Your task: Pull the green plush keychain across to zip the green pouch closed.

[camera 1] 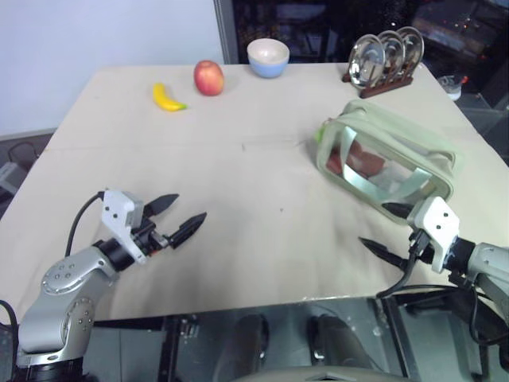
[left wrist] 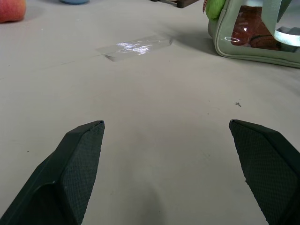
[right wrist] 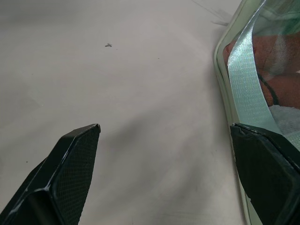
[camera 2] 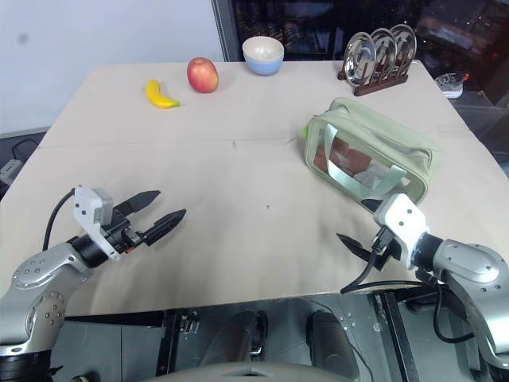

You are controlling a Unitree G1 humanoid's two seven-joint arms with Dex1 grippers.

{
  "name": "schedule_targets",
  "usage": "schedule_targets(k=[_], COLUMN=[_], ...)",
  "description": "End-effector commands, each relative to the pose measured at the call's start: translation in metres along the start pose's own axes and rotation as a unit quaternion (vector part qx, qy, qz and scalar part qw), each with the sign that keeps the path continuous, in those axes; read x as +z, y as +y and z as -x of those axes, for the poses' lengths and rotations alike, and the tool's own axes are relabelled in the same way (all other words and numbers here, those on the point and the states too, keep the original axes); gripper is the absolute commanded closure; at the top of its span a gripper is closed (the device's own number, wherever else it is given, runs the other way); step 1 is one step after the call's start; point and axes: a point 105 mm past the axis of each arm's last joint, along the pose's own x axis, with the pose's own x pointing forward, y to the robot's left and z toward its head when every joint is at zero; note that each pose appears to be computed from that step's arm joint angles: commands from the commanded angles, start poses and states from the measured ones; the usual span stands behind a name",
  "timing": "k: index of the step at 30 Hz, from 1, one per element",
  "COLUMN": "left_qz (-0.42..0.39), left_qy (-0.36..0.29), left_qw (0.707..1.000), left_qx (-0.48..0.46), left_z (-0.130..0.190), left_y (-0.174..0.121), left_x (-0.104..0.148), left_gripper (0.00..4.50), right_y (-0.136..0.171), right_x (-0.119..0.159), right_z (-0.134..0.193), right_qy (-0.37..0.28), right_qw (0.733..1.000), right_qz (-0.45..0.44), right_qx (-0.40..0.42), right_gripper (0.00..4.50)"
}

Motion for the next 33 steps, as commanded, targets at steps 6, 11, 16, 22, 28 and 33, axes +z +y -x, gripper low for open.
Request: schedule_targets(k=[6, 11, 16, 22, 28, 33], left_qz=[0.018, -0.02, -0.038, -0.046, -0.05, -0.048], left_qy=[-0.073, -0.138, -0.14, -0.14, -0.141, -0.144], left_qw=[0.993, 0.968, 0.946, 0.933, 0.932, 0.935], left_qx=[-0.091, -0.209, -0.288, -0.329, -0.33, -0.321], left_z=[-0.006, -0.003, -0.002, -0.001, -0.002, 0.0], left_y=[-0.025, -0.061, -0.083, -0.094, -0.093, -0.095], left_x=[0.037, 0.069, 0.084, 0.087, 0.085, 0.082], left_gripper=[0.08, 0.08, 0.08, 0.08, 0.08, 0.08], right_y=[-0.001, -0.016, -0.063, -0.088, -0.107, -0.111], right_x=[0.033, 0.046, 0.062, 0.084, 0.099, 0.099], right_z=[0.004, 0.004, 0.006, 0.005, -0.002, -0.007], right_qy=[-0.035, -0.047, -0.024, -0.014, 0.002, 0.023], right_qw=[0.999, 0.998, 0.991, 0.989, 0.989, 0.991], right_qz=[0.019, 0.038, 0.055, 0.047, 0.059, 0.053], right_qx=[0.003, -0.027, -0.118, -0.136, -0.136, -0.12], right_gripper=[0.0, 0.0, 0.0, 0.0, 0.0, 0.0])
